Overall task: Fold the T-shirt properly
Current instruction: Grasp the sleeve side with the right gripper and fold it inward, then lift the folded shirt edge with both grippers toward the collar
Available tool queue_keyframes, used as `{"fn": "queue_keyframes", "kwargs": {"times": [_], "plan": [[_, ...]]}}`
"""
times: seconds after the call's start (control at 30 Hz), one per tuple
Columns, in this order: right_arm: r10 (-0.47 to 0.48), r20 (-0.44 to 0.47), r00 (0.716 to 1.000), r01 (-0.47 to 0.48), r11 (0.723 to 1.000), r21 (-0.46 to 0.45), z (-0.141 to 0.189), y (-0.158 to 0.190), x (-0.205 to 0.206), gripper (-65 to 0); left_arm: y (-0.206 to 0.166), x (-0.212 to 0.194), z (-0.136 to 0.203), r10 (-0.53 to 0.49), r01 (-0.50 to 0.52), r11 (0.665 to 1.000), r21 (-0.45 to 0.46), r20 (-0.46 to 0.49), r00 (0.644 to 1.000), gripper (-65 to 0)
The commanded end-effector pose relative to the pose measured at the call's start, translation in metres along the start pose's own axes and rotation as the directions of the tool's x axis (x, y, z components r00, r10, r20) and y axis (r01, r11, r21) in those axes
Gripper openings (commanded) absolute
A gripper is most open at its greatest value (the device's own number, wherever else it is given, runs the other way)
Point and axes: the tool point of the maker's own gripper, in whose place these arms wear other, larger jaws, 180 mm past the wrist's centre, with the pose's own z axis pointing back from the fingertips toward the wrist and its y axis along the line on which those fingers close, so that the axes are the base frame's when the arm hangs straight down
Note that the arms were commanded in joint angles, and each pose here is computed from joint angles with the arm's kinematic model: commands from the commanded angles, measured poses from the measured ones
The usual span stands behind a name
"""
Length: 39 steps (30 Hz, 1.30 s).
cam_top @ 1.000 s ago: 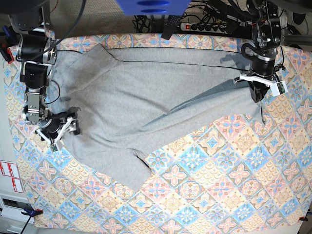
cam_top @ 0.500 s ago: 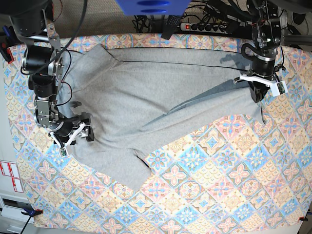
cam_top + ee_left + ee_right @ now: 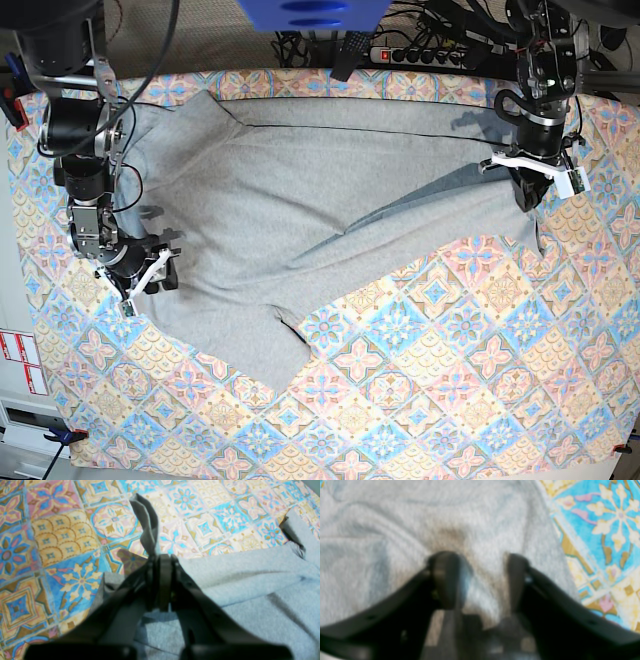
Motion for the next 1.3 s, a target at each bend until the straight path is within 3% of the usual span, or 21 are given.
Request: {"fn": "queue_keyframes", "kwargs": {"times": [0.0,0.17,0.43,0.7,1.03,1.27], "plan": [[0.032,-0.009,0.999,-0.032,0.999,0.013,0.0,0.001,0.004,-47.5,-0.001,0.012,0.001,-0.011,0.011,1.0,-0.008,0.04,0.999,-65.0],[0.045,-0.05,0.998,-0.043,0.999,0.03,0.001,0.008,-0.018,-65.0,-0.002,0.012,0.001,-0.01,0.011,1.0,-0.009,0.041,0.999,-65.0],[0.095,0.026,0.995,-0.095,0.995,0.002,0.011,0.007,0.001,-64.4,-0.002,0.013,0.001,-0.01,0.01,1.0,-0.009,0.043,0.999,-65.0],[0.178,-0.004,0.984,-0.178,0.981,-0.079,0.053,0.001,-0.013,-64.4,-0.002,0.013,0.001,-0.01,0.01,1.0,-0.009,0.043,0.999,-65.0],[0.303,0.024,0.953,-0.3,0.95,-0.088,0.087,0.027,-0.015,-64.4,0.002,0.016,0.001,-0.018,0.018,1.0,0.001,0.048,0.999,-65.0],[0.236,0.087,0.968,-0.225,0.967,-0.122,0.119,0.024,-0.011,-64.4,0.036,0.034,0.007,-0.019,0.01,0.996,0.091,0.097,0.995,-65.0]]}}
